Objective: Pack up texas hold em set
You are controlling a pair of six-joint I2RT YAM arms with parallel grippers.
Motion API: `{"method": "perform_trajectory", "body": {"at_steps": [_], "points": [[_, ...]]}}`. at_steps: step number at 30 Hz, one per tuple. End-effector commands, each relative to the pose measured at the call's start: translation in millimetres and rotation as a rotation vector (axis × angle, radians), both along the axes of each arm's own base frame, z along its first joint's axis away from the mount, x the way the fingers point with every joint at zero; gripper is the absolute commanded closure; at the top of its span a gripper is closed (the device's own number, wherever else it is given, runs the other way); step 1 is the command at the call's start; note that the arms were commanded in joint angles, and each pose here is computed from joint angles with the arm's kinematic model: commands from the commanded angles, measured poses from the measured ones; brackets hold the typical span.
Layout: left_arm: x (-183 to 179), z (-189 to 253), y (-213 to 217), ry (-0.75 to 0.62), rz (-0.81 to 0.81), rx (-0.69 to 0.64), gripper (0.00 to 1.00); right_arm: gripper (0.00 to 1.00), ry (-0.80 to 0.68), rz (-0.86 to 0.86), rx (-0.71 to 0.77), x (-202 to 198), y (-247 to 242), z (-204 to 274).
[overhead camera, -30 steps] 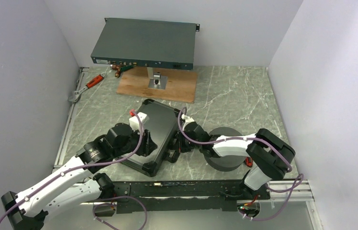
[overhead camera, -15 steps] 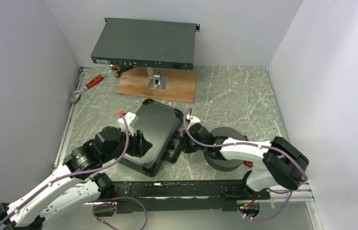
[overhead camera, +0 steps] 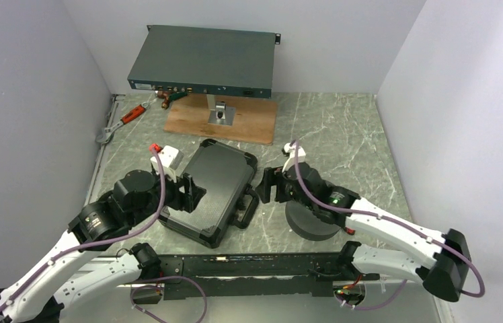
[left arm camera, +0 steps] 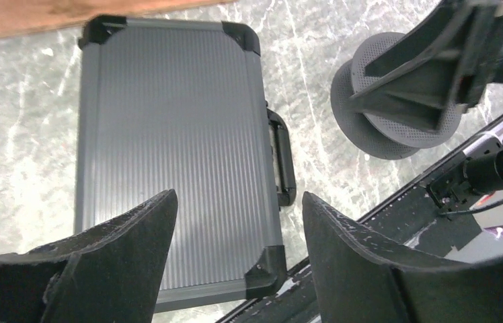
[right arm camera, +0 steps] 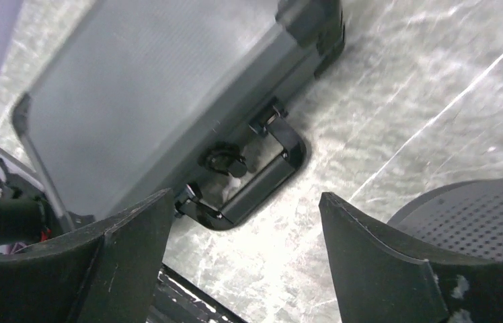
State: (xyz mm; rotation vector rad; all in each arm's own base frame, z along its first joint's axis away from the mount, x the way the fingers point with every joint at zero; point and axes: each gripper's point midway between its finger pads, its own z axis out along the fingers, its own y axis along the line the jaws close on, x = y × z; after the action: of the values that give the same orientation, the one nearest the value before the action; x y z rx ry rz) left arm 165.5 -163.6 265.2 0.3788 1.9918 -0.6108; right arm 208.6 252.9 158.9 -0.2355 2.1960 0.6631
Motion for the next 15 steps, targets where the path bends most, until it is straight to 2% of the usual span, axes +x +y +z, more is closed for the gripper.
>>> {"method": "perform_trajectory", "body": {"at_steps": [1,6,11,15], "points": [[5.9,32.8,14.0,-0.101,0.026,0.039,0.22,0.15,-0.128,-0.048,0.007,8.6,-18.3,57.9],[7.6,59.3,34.2,-0.176,0.075,0.071,0.1,0.1,-0.239,-0.115,0.074,10.6,-38.5,109.1],[13.1,79.6,57.5,-0.256,0.158,0.108,0.07,0.07,-0.29,-0.161,0.186,4.9,-51.3,145.3],[20.9,78.4,74.1,-0.308,0.243,0.136,0.05,0.03,-0.309,-0.144,0.265,-3.7,-53.4,149.2]]}}
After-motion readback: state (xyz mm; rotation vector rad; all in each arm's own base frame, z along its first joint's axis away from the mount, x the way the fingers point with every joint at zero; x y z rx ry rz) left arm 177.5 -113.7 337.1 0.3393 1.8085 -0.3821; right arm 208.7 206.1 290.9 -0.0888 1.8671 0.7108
